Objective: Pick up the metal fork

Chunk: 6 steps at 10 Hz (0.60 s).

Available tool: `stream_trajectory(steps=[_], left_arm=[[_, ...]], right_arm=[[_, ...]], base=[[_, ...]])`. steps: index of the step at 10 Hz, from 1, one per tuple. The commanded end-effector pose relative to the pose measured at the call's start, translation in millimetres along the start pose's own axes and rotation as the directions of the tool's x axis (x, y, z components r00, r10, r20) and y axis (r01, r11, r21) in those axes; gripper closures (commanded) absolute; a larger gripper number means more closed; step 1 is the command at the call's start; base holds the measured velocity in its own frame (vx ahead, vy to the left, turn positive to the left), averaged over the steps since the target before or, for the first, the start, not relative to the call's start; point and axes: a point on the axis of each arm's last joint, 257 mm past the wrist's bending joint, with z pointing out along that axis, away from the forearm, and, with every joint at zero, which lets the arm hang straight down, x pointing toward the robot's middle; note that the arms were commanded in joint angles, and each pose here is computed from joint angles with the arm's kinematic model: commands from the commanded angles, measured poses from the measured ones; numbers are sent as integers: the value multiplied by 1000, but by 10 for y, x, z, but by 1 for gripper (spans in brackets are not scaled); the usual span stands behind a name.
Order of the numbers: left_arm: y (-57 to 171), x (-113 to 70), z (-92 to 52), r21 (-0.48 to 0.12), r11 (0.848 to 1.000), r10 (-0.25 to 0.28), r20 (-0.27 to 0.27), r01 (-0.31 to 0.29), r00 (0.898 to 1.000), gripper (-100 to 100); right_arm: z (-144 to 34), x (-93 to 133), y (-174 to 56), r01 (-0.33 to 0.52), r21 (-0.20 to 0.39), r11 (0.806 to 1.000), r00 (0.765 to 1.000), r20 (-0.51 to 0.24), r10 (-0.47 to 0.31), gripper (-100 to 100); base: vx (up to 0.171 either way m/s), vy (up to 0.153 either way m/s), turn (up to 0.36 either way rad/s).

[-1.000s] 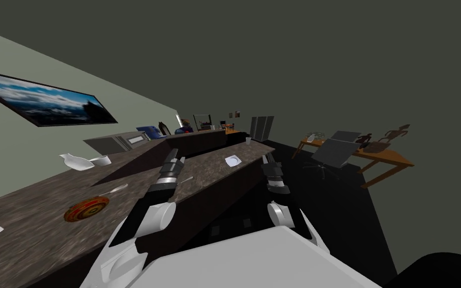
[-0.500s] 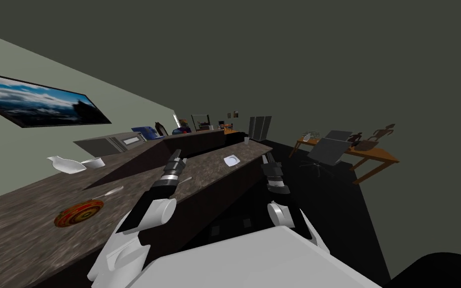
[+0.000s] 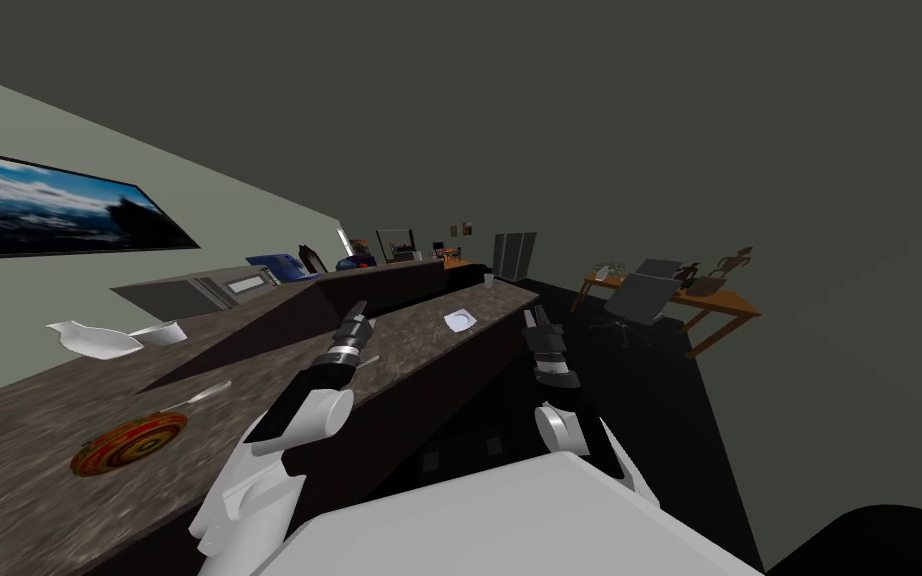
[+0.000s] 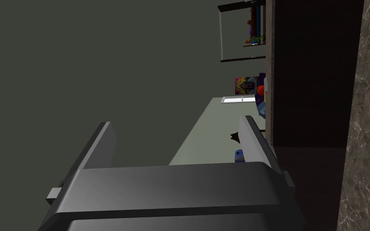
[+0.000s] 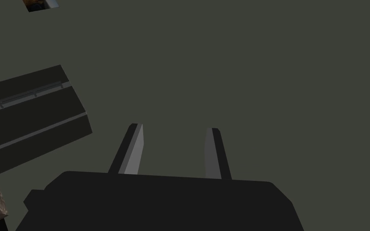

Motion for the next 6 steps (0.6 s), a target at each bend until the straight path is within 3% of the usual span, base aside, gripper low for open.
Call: stream_trajectory(steps=[1,2,6], left_arm=[[109,15,7,-44,999,-2,-2,2,1000,-100],[151,-16,72,-62,998,-11,3,12,1000,-100],[417,-37,107,-166,986,-22,5,22,1000,-100]], right_arm=[[0,0,0,0,0,1000,1000,0,0,0],[0,0,0,0,0,1000,1000,0,0,0],[0,0,0,0,0,1000,1000,0,0,0]], base=[[-9,5,14],[-14,7,-120],[-15,14,-67]])
